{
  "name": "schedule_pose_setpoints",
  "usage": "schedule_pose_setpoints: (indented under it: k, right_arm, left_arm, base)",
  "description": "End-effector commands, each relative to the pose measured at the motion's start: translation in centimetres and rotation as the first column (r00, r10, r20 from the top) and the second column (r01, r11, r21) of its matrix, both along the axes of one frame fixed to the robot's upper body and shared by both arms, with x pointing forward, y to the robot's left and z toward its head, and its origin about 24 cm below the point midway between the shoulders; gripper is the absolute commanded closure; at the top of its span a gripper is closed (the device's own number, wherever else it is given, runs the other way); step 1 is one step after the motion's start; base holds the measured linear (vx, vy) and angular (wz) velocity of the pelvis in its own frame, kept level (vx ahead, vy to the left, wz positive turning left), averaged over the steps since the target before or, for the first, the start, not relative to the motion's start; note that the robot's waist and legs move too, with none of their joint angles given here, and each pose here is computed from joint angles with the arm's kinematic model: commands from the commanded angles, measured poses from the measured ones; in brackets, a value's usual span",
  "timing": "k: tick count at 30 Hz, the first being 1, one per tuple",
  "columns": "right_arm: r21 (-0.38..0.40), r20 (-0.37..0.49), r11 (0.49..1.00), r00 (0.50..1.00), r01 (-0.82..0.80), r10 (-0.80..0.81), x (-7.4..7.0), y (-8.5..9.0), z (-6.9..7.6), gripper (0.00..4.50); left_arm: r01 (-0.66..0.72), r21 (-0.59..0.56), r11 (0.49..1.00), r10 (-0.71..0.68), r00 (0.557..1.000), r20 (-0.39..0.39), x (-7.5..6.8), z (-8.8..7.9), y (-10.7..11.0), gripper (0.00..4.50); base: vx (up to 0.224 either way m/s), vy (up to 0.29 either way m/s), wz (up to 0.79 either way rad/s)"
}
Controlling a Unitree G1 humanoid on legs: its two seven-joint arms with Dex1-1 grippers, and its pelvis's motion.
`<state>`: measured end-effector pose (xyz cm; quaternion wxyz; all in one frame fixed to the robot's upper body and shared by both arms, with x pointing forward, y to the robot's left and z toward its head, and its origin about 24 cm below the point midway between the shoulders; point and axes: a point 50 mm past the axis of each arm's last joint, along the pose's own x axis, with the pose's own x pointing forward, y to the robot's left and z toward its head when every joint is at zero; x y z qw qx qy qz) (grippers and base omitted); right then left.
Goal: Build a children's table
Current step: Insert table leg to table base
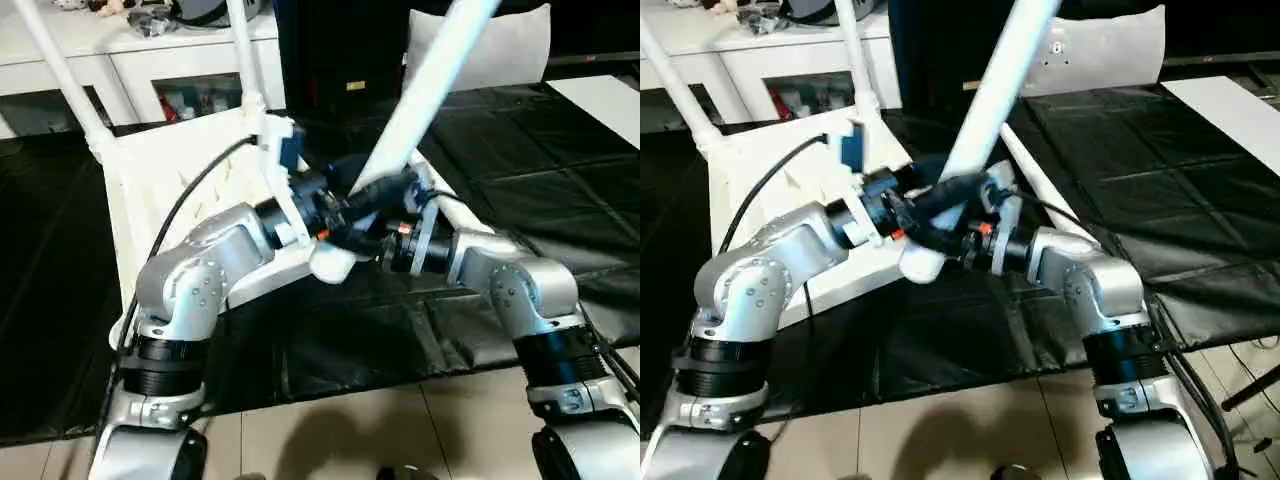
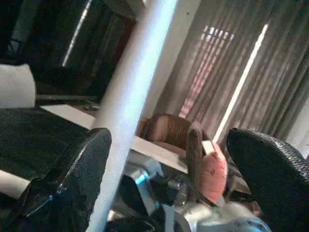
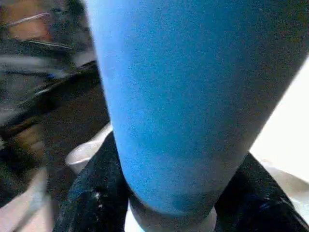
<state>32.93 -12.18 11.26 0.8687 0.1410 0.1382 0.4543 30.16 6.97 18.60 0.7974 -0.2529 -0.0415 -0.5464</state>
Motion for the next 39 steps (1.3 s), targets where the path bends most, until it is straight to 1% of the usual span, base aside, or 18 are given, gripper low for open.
schedule_pose_setpoints:
  k: [1, 4, 7, 8, 9, 13, 14, 15, 16, 18, 21, 22, 26, 28, 30, 32, 37, 39]
  right_arm:
    - [-0.002, -0.003, 0.997, 0.997, 0.075, -0.075, 0.2, -0.7, -0.1, 2.59]
    - [-0.013, 0.016, 0.993, 0.993, 0.121, -0.121, 0.2, -1.4, 0.0, 2.59]
    - [-0.003, 0.042, 0.986, 0.985, 0.167, -0.167, 0.2, -2.0, 0.3, 2.59]
    - [-0.011, 0.047, 0.981, 0.980, 0.193, -0.192, 0.3, -2.3, 0.3, 2.59]
    - [-0.054, 0.071, 0.964, 0.964, 0.262, -0.258, 0.6, -2.9, 0.2, 2.59]
    - [-0.091, 0.060, 0.933, 0.937, 0.347, -0.343, 0.9, -3.9, 0.0, 2.59]
    - [-0.115, 0.061, 0.925, 0.932, 0.362, -0.357, 0.9, -4.1, -0.2, 2.59]
    - [-0.120, 0.061, 0.923, 0.931, 0.366, -0.361, 0.9, -4.1, -0.2, 2.59]
    - [-0.138, 0.076, 0.913, 0.923, 0.383, -0.376, 0.8, -4.4, -0.4, 2.59]
    - [-0.143, 0.101, 0.910, 0.920, 0.390, -0.379, 0.6, -4.5, -0.6, 2.59]
    - [-0.143, 0.104, 0.911, 0.921, 0.387, -0.376, 0.4, -4.5, -0.6, 2.59]
    - [-0.139, 0.109, 0.910, 0.920, 0.390, -0.377, 0.3, -4.4, -0.5, 2.59]
    - [-0.138, 0.123, 0.912, 0.920, 0.387, -0.372, 0.2, -4.4, -0.4, 2.59]
    - [-0.145, 0.139, 0.912, 0.921, 0.383, -0.364, -0.1, -4.5, -0.5, 2.59]
    - [-0.150, 0.142, 0.913, 0.922, 0.380, -0.361, -0.2, -4.6, -0.7, 2.59]
    - [-0.151, 0.143, 0.913, 0.922, 0.378, -0.359, -0.2, -4.6, -0.7, 2.59]
    - [-0.150, 0.146, 0.913, 0.922, 0.379, -0.358, -0.2, -4.6, -0.6, 2.59]
    - [-0.148, 0.149, 0.913, 0.921, 0.380, -0.359, -0.1, -4.6, -0.6, 2.59]
  left_arm:
    - [-0.077, 0.022, 0.997, 0.077, 0.997, 0.006, 0.8, 0.4, 1.4, 0.00]
    - [-0.129, 0.112, 0.985, 0.129, 0.992, 0.010, 1.3, -0.3, 2.4, 0.00]
    - [-0.178, 0.254, 0.951, 0.176, 0.984, 0.032, 1.7, -1.5, 3.1, 0.00]
    - [-0.195, 0.317, 0.928, 0.190, 0.981, 0.046, 1.8, -2.1, 3.4, 0.00]
    - [-0.220, 0.412, 0.884, 0.213, 0.975, 0.062, 2.1, -3.2, 3.9, 0.00]
    - [-0.247, 0.556, 0.794, 0.248, 0.966, 0.076, 2.7, -5.3, 4.5, 0.00]
    - [-0.239, 0.590, 0.771, 0.238, 0.968, 0.081, 2.6, -5.9, 4.6, 0.00]
    - [-0.237, 0.597, 0.766, 0.235, 0.968, 0.083, 2.6, -6.1, 4.5, 0.00]
    - [-0.216, 0.640, 0.737, 0.211, 0.974, 0.086, 2.6, -7.2, 4.4, 0.00]
    - [-0.181, 0.677, 0.713, 0.176, 0.981, 0.077, 2.5, -8.4, 4.1, 0.00]
    - [-0.157, 0.702, 0.695, 0.149, 0.986, 0.072, 2.4, -9.1, 4.0, 0.00]
    - [-0.148, 0.711, 0.687, 0.142, 0.988, 0.068, 2.5, -9.5, 4.0, 0.26]
    - [-0.134, 0.742, 0.657, 0.125, 0.990, 0.068, 2.6, -10.4, 4.3, 0.38]
    - [-0.127, 0.774, 0.620, 0.112, 0.991, 0.073, 3.0, -11.2, 4.6, 0.68]
    - [-0.122, 0.789, 0.603, 0.105, 0.992, 0.074, 3.1, -11.4, 4.8, 0.75]
    - [-0.125, 0.796, 0.592, 0.113, 0.991, 0.072, 3.4, -11.7, 4.9, 0.99]
    - [-0.145, 0.798, 0.585, 0.139, 0.987, 0.078, 3.8, -11.9, 5.1, 1.19]
    - [-0.157, 0.796, 0.584, 0.160, 0.984, 0.077, 4.5, -12.0, 5.1, 1.46]
  base:
    - [0.000, 0.000, 0.00]
    - [0.000, 0.000, 0.00]
    - [0.000, 0.000, 0.00]
    - [0.000, 0.000, 0.00]
    - [0.000, 0.000, 0.00]
    - [0.000, 0.000, 0.00]
    - [0.000, 0.000, 0.00]
    - [0.000, 0.000, 0.00]
    - [0.000, 0.000, 0.00]
    - [0.000, 0.000, 0.00]
    - [0.000, 0.000, 0.00]
    - [0.000, 0.000, 0.00]
    - [0.000, 0.000, 0.00]
    - [0.000, 0.000, 0.00]
    - [0.000, 0.000, 0.00]
    - [0.000, 0.000, 0.00]
    - [0.000, 0.000, 0.00]
    - [0.000, 0.000, 0.00]
